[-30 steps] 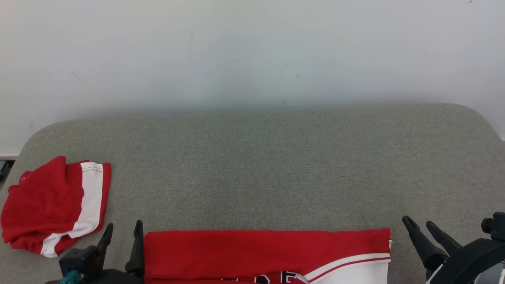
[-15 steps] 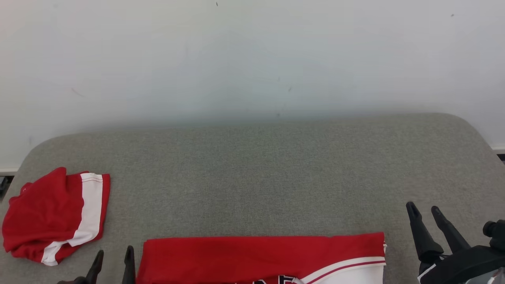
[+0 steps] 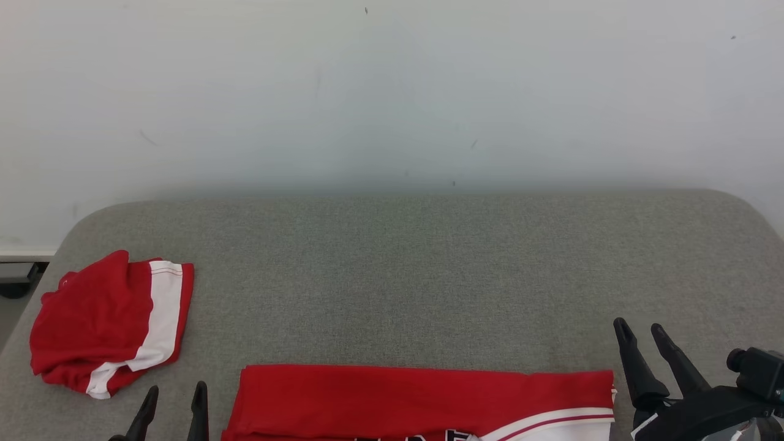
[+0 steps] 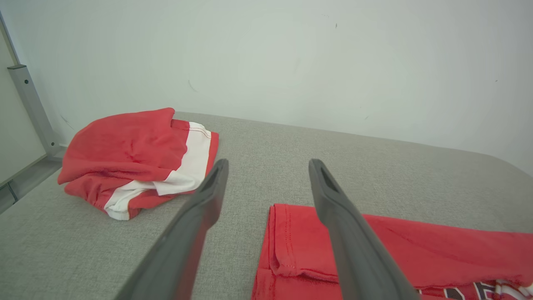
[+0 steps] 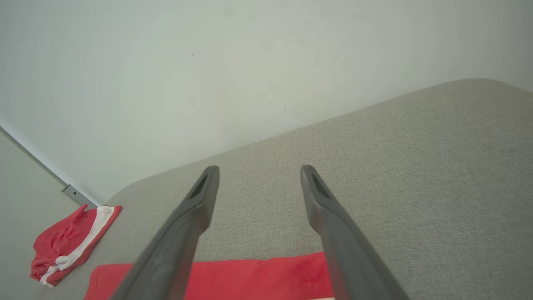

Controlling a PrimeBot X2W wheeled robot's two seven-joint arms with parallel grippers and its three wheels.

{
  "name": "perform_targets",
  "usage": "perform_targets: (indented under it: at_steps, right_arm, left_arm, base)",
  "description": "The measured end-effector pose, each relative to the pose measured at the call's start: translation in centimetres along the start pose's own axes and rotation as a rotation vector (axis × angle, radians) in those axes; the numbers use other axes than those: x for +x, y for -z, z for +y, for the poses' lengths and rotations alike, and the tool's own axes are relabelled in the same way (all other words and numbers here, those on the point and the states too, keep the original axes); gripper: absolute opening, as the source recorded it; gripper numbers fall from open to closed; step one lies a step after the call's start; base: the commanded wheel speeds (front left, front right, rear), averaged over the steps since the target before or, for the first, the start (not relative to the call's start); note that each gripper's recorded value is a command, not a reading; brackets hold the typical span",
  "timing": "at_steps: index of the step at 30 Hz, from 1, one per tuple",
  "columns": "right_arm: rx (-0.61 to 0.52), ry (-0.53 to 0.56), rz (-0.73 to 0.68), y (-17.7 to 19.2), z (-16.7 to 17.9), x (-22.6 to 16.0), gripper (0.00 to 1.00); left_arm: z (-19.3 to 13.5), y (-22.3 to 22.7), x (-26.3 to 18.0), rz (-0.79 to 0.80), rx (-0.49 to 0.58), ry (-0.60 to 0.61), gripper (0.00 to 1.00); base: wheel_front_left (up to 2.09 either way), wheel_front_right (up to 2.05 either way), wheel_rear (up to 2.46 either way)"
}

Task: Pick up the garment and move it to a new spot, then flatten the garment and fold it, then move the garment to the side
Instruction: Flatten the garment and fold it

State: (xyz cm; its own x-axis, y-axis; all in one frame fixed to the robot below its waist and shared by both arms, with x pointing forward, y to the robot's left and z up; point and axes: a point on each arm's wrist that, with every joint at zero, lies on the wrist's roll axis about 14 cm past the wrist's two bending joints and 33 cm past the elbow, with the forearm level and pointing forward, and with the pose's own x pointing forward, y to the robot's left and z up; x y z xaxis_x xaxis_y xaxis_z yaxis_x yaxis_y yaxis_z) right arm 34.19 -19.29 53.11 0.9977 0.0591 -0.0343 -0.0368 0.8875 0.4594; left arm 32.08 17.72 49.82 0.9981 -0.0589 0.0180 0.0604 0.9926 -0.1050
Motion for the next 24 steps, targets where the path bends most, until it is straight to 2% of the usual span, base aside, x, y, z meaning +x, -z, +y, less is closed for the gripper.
perform_targets:
  at_steps: [20,24]
  right_arm:
    - [0.006,-0.050,0.006,1.5,1.1,0.7,1.00]
    - [0.005,-0.049,0.059,2.8,1.1,0.7,1.00]
  left_arm:
    - [0.0,-1.4,-0.8,-0.004,-0.010,-0.008,1.00]
    - [-0.2,-1.6,-0.8,-0.001,-0.013,-0.003,1.00]
  base:
    - [0.00,0.00,0.00]
    - [0.00,0.00,0.00]
